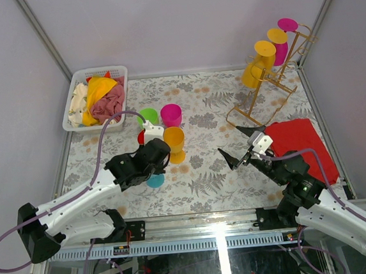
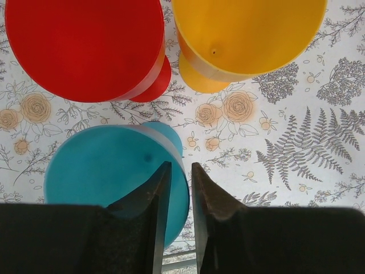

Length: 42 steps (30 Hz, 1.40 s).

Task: Take the wine glass off the wine glass rack
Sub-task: Place the wine glass at the center of the board.

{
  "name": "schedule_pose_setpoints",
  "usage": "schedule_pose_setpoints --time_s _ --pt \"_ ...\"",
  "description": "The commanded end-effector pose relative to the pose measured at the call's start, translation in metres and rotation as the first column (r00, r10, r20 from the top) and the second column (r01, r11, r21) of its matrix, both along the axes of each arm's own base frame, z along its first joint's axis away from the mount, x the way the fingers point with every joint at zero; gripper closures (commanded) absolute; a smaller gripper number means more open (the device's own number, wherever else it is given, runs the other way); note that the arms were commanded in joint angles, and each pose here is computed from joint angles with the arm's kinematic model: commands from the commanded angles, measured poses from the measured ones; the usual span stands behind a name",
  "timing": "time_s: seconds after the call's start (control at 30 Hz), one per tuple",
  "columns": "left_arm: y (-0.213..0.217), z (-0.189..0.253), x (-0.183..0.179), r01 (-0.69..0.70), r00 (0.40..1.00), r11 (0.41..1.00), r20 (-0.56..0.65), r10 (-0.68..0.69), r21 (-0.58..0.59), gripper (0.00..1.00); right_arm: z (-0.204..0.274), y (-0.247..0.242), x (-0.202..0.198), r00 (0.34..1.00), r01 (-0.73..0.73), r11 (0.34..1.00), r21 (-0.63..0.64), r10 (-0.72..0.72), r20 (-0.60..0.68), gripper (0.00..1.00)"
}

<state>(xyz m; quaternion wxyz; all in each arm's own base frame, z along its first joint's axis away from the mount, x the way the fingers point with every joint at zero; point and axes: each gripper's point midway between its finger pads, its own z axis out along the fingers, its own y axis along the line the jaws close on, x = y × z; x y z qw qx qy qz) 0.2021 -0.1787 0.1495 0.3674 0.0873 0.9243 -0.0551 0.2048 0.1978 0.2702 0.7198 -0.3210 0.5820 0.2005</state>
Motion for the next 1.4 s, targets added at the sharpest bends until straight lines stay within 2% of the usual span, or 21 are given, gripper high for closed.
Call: schedule_pose_setpoints --time_s 0.0,0.4,0.53,0.7,0.8,0.9,0.97,1.03,1.1,1.2,1.27,1.37 --pt "-0.008 0.024 0.012 -0.019 0.997 0.997 0.067 0.023 -0.071 0.79 0.033 -0.006 0.001 0.999 0.022 0.997 0.072 -0.026 0.048 0.01" --pt "-0.009 0.042 0.013 -0.020 0.996 0.995 0.086 0.028 -0.097 0.76 0.037 -0.006 -0.003 0.998 0.005 0.996 0.084 -0.010 0.055 0.01" --pt "-0.007 0.052 0.014 -0.030 0.994 0.993 0.102 0.042 -0.115 0.76 0.050 -0.003 -0.009 0.999 -0.023 0.991 0.131 0.019 0.028 0.01" --pt "-0.002 0.069 0.013 -0.060 0.988 0.985 0.129 0.081 -0.159 0.62 0.115 0.005 -0.035 0.987 -0.153 0.947 0.283 0.161 -0.004 0.01" --pt "-0.001 0.082 0.015 -0.063 0.984 0.979 0.152 0.093 -0.192 0.53 0.144 0.007 -0.037 0.981 -0.161 0.920 0.356 0.188 -0.041 0.01" --pt "-0.001 0.096 0.014 -0.053 0.980 0.974 0.175 0.093 -0.220 0.36 0.173 -0.006 -0.018 0.989 -0.014 0.916 0.401 0.072 -0.131 0.01" --pt "0.000 0.106 0.014 -0.049 0.976 0.968 0.192 0.098 -0.245 0.28 0.183 -0.019 0.005 0.984 0.131 0.942 0.308 -0.084 -0.160 0.01" --pt "0.001 0.117 0.013 -0.044 0.971 0.958 0.212 0.107 -0.283 0.21 0.185 -0.045 0.037 0.915 0.379 0.903 0.201 -0.333 -0.229 0.01" --pt "0.001 0.126 0.011 -0.034 0.968 0.948 0.226 0.110 -0.317 0.16 0.190 -0.058 0.056 0.840 0.517 0.852 0.080 -0.487 -0.239 0.01" --pt "0.000 0.136 0.009 -0.013 0.964 0.933 0.242 0.107 -0.358 0.10 0.192 -0.050 0.076 0.809 0.552 0.831 -0.069 -0.554 -0.199 0.01" --pt "0.001 0.140 0.007 -0.004 0.963 0.928 0.248 0.104 -0.371 0.08 0.196 -0.049 0.093 0.791 0.574 0.813 -0.098 -0.581 -0.190 0.01" --pt "0.003 0.139 0.006 0.006 0.960 0.928 0.262 0.099 -0.373 0.02 0.189 -0.048 0.119 0.807 0.521 0.849 -0.084 -0.522 -0.275 0.01"
